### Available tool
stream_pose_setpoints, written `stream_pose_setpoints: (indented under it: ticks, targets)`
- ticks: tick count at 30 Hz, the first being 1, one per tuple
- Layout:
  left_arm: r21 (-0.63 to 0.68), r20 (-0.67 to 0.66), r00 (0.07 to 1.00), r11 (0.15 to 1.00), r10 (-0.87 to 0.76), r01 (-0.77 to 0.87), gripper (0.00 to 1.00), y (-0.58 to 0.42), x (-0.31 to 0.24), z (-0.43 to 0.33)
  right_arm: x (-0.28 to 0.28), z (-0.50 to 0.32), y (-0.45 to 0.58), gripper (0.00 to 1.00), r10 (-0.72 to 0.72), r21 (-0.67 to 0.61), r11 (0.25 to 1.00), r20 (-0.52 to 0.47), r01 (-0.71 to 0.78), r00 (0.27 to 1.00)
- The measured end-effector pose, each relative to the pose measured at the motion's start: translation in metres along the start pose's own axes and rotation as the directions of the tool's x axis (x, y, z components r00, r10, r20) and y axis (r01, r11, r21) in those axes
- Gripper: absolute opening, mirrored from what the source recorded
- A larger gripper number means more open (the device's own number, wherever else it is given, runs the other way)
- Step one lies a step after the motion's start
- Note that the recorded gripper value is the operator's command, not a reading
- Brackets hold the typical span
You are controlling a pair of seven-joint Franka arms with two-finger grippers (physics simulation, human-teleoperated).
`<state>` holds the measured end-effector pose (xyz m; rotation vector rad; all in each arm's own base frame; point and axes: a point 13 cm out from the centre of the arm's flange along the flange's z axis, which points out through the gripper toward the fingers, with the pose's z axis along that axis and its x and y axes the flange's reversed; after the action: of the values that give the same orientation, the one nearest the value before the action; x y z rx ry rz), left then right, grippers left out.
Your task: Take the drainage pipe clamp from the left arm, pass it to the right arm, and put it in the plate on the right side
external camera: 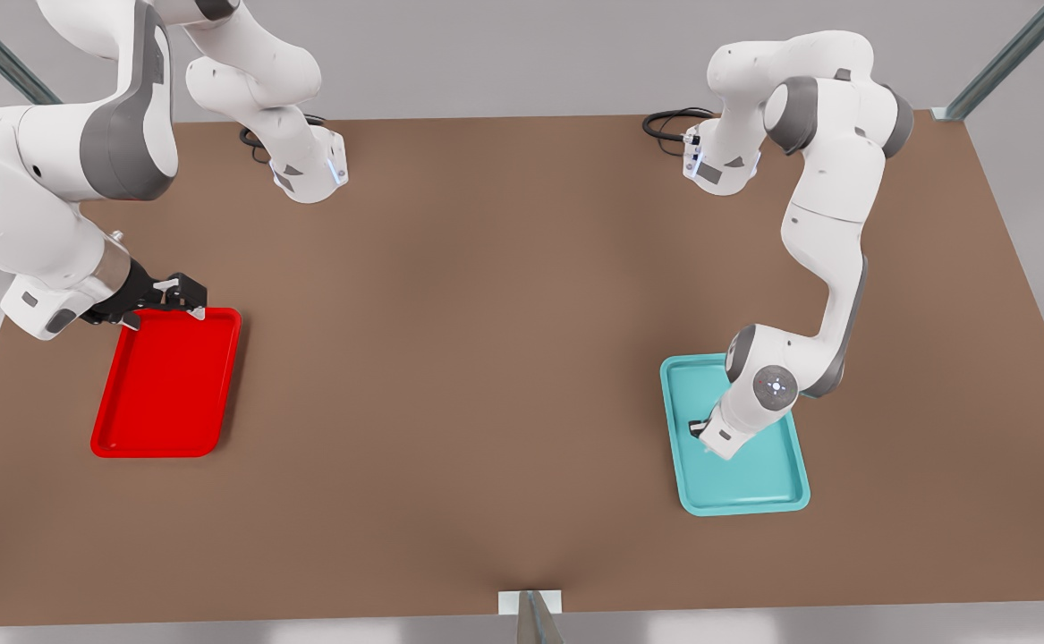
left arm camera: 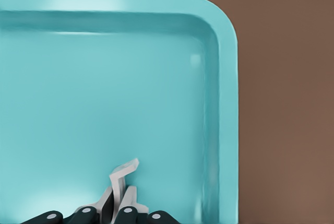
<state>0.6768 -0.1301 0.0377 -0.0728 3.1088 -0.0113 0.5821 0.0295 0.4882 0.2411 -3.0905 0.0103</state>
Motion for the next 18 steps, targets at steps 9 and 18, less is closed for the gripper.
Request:
stream_pose_setpoints:
  ticks: [9,18]
  targets:
    - [0.003,0.005,1.0,1.0,-0.008,0.008,0.21,-0.001,-0.002,-0.001,0.0,0.002,-0.001,1.0,-0.003,0.0,1.0,-0.003,0.003,1.0]
    - [0.074,0.074,0.993,0.993,-0.092,0.087,0.21,-0.091,-0.031,-0.087,-0.001,0.003,-0.001,1.0,-0.007,0.0,1.0,-0.005,0.007,1.0]
